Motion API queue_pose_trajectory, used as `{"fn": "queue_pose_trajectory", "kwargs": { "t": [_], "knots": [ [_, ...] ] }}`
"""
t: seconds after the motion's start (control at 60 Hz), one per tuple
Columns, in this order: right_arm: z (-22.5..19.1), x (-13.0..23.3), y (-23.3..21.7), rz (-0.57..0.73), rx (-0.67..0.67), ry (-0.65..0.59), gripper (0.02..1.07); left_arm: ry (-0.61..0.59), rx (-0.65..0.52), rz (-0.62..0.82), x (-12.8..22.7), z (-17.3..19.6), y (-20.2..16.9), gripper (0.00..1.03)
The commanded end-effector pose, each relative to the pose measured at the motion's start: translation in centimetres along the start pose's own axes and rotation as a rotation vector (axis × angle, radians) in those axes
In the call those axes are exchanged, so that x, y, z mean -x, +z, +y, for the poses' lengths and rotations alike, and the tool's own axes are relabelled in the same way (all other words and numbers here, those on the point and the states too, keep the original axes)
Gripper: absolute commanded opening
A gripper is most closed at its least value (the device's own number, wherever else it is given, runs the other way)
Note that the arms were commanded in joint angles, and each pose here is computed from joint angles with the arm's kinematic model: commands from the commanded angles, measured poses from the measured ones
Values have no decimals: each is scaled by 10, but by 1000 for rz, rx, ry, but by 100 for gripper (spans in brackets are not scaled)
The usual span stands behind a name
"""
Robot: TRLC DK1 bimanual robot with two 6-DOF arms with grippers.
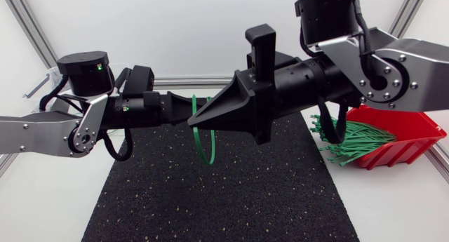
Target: Take a green cable tie from the red box, thread the tail through the head to close it, then place it in the transparent bin on the left.
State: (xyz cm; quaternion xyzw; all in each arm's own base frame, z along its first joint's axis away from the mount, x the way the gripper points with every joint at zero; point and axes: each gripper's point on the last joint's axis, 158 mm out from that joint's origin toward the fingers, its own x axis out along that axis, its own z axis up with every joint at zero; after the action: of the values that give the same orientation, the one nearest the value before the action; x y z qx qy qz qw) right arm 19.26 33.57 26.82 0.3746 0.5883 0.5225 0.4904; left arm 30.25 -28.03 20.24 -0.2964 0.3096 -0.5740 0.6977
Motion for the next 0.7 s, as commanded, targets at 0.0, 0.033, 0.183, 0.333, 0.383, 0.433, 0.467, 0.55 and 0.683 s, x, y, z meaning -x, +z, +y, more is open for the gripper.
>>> {"fn": "queue_pose_trajectory", "kwargs": {
  "t": [0.0,0.033,0.183,0.333,0.383,0.433,0.467,0.55,0.683],
  "knots": [
    [0,1,9,1,-63,-3,8,-6,-11,-18,3,-8,-3,4],
    [-1,1,10,2,-73,-6,8,-6,-16,-24,3,-9,-2,4],
    [-9,6,22,-16,-123,-20,8,-2,-49,-55,8,-14,-1,4],
    [-12,9,27,-25,-140,-23,8,-6,-85,-77,10,-19,-4,4],
    [-14,10,29,-32,-146,-25,8,-8,-99,-81,11,-21,-6,4],
    [-16,11,31,-36,-151,-25,8,-9,-123,-82,11,-23,-7,4],
    [-17,13,32,-40,-155,-26,8,-12,-141,-84,11,-25,-7,4],
    [-20,13,32,-33,-166,-23,8,-7,-189,-99,12,-29,-7,4],
    [-26,13,33,-30,-186,-27,8,-6,-275,-122,16,-41,-6,4]
  ]
}}
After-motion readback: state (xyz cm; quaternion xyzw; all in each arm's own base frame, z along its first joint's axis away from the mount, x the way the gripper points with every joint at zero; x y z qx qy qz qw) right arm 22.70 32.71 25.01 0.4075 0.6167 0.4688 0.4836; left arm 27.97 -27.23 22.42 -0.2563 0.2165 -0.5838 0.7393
